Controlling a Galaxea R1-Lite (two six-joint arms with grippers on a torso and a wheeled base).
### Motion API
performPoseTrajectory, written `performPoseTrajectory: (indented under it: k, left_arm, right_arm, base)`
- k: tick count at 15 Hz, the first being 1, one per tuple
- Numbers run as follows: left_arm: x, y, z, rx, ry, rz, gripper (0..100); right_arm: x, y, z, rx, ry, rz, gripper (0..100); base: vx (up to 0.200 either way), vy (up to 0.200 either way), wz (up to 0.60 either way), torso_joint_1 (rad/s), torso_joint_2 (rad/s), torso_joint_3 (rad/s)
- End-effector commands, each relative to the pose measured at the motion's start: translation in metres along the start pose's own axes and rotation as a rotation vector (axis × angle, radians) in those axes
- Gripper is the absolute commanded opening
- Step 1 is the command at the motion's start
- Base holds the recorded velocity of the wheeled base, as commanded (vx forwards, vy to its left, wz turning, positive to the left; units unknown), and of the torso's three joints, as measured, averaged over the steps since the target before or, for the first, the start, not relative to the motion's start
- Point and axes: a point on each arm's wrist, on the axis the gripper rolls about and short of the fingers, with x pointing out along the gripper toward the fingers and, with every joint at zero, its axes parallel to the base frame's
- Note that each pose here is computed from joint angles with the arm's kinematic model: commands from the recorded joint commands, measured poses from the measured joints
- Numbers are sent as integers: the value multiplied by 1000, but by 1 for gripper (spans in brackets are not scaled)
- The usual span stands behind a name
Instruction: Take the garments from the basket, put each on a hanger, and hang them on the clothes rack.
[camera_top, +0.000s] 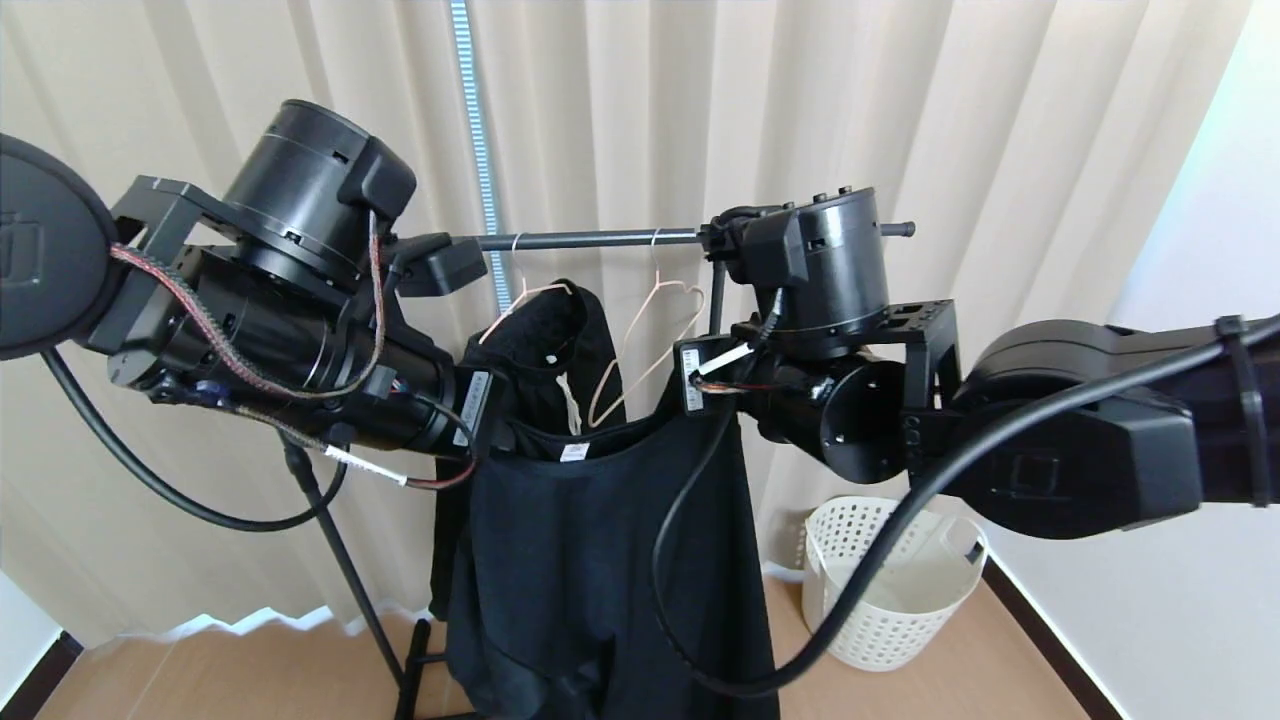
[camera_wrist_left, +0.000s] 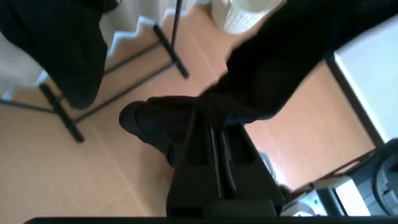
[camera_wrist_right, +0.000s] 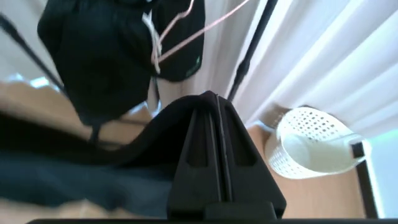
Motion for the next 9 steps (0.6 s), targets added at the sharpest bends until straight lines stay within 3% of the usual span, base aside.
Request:
performPoseTrajectory:
  k: [1, 5, 9]
  left_arm:
    - [1, -31, -17, 1, 85, -52, 0]
    - [15, -72, -33, -122, 172, -107, 0]
    - [22, -87, -26, -239, 162, -130, 0]
  right_arm:
    - [30, 13, -13, 58, 2, -8, 0]
    - [37, 19, -6, 180, -26, 7, 0]
    - [37, 19, -4, 190, -28, 11, 0]
  base:
    - [0, 0, 0, 0, 0, 0]
    - [0, 0, 0, 0, 0, 0]
    - [0, 0, 0, 0, 0, 0]
